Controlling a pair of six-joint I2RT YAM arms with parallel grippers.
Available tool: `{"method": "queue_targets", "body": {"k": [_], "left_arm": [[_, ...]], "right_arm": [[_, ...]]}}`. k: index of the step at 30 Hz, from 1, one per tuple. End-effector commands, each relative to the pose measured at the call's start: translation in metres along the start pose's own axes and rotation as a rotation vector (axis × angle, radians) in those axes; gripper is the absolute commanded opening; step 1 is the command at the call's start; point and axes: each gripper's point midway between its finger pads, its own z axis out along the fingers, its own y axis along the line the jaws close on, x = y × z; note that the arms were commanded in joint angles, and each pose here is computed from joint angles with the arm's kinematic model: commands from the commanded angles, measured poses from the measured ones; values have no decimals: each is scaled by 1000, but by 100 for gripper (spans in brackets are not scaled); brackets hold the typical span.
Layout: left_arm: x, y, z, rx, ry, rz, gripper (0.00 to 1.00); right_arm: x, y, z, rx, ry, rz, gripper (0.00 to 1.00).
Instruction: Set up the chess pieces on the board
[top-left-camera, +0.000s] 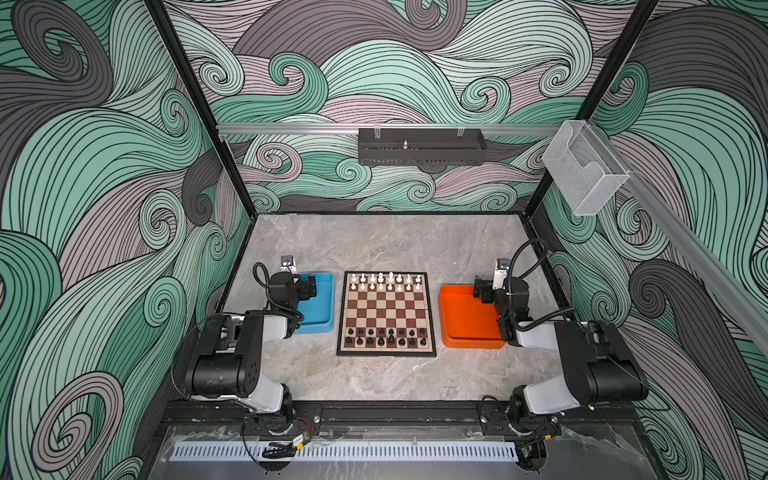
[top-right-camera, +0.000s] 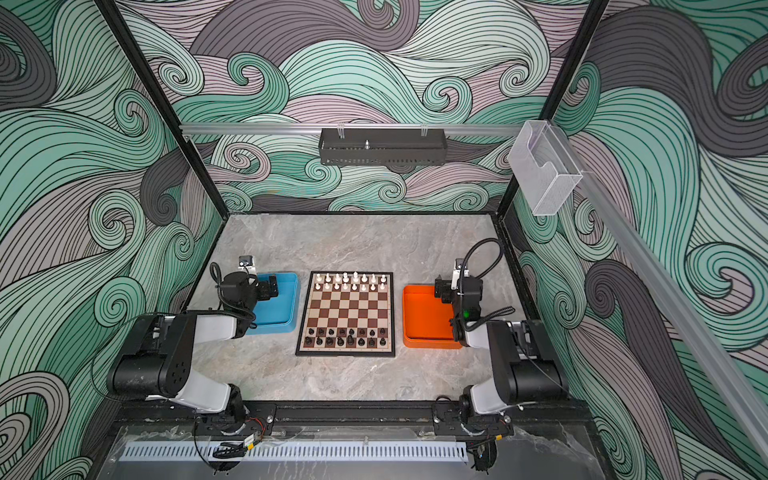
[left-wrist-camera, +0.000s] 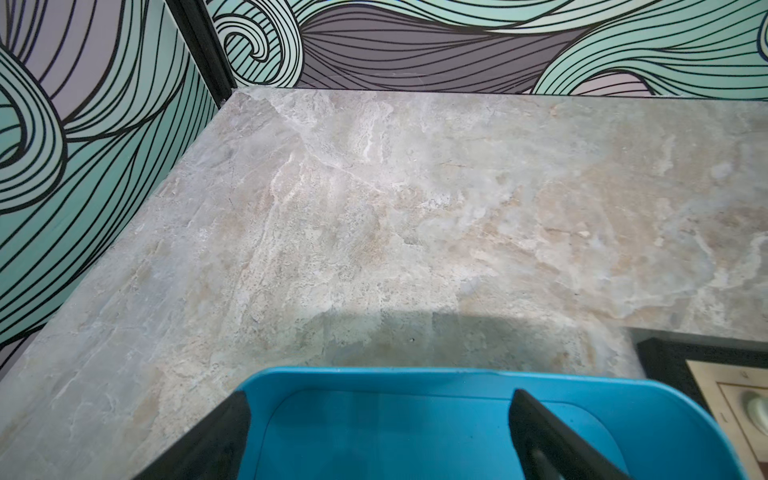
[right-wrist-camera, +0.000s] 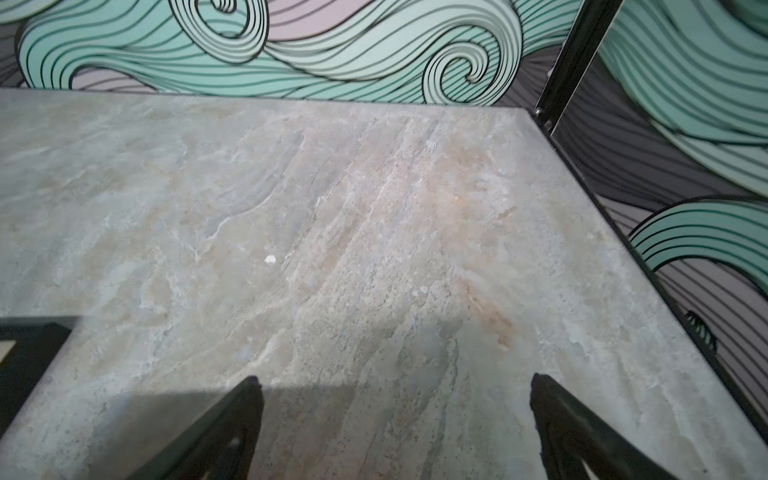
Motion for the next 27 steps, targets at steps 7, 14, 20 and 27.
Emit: {"method": "queue_targets", "body": {"k": [7,14,20,27], "left_arm": [[-7,-3,5,39,2,-8,99],[-8,-3,4,41,0,-7,99],[-7,-5,4,55,1,-6,99],[-8,-4,5,63,1,-14,99]], "right_arm": [[-21,13,6,-110,-53,0,100],[-21,14,6,-124,-49,3,100],[-21,20,3,-174,-60,-10,100],[-21,18,5,-182,-53,9,100]]}}
